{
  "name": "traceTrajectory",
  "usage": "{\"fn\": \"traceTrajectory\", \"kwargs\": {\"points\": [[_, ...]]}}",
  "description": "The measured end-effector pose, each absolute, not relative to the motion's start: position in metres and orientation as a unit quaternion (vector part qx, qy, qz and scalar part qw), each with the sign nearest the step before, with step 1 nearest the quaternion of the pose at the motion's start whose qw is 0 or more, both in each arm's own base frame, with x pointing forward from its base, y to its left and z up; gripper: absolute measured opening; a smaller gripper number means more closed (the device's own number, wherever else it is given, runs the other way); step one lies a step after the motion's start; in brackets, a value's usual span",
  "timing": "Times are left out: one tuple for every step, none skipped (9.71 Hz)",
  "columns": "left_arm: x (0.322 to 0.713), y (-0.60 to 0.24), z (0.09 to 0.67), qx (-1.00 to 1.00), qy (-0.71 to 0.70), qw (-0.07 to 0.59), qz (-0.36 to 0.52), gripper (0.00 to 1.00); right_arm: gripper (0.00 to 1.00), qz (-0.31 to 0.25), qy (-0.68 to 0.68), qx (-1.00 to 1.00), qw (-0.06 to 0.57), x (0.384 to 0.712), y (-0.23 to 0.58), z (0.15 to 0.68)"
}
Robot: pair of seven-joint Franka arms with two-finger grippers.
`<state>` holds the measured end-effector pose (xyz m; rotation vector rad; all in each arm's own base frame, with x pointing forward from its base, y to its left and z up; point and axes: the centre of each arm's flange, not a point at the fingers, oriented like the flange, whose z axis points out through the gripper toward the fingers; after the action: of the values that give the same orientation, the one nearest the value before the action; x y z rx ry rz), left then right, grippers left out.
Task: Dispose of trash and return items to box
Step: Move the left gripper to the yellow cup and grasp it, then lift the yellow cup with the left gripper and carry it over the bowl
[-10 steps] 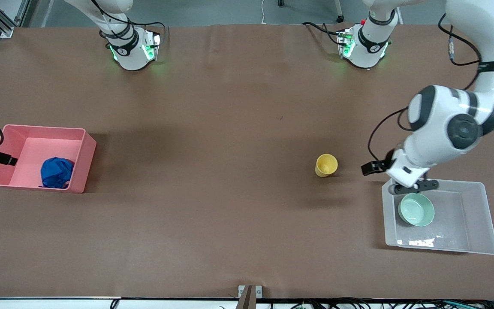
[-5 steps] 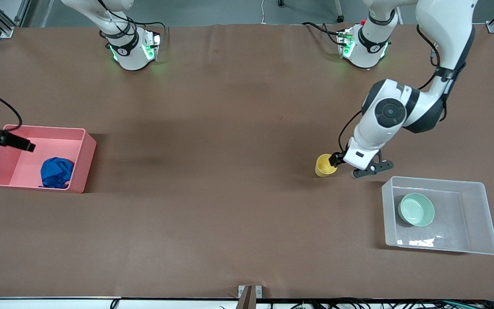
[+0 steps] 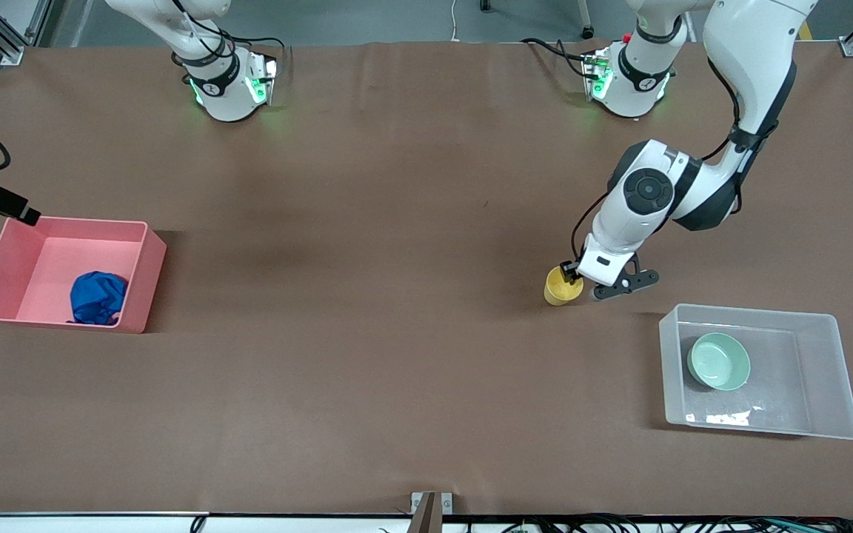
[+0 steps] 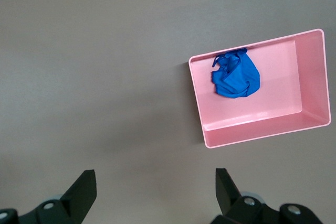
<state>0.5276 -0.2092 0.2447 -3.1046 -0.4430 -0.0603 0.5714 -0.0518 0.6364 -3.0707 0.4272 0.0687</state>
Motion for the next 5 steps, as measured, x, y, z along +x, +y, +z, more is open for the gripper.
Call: {"fn": "traceTrajectory", "kwargs": {"points": [[0.527,-0.210,0.240,-0.990,-0.141,0.002,-0.017,0.27,1.00,0.022,0.138,-0.990,0.021,0.571,-0.052,0.637],[0.528,-0.210,0.238,-0.990,-0.141,0.000,-0.017,0.18,1.00,0.023,0.138,-0.990,0.022,0.570,-0.051,0.637],[0.531,-0.211,0.240,-0.990,-0.142,-0.002,-0.020,0.15,1.00,0.025,0.137,-0.990,0.023,0.568,-0.051,0.639],[0.537,-0.212,0.247,-0.989,-0.143,-0.007,-0.028,0.03,1.00,0.026,0.137,-0.990,0.024,0.564,-0.050,0.642],[0.546,-0.212,0.257,-0.988,-0.146,-0.012,-0.039,0.03,1.00,0.026,0.136,-0.990,0.025,0.559,-0.049,0.645]]}}
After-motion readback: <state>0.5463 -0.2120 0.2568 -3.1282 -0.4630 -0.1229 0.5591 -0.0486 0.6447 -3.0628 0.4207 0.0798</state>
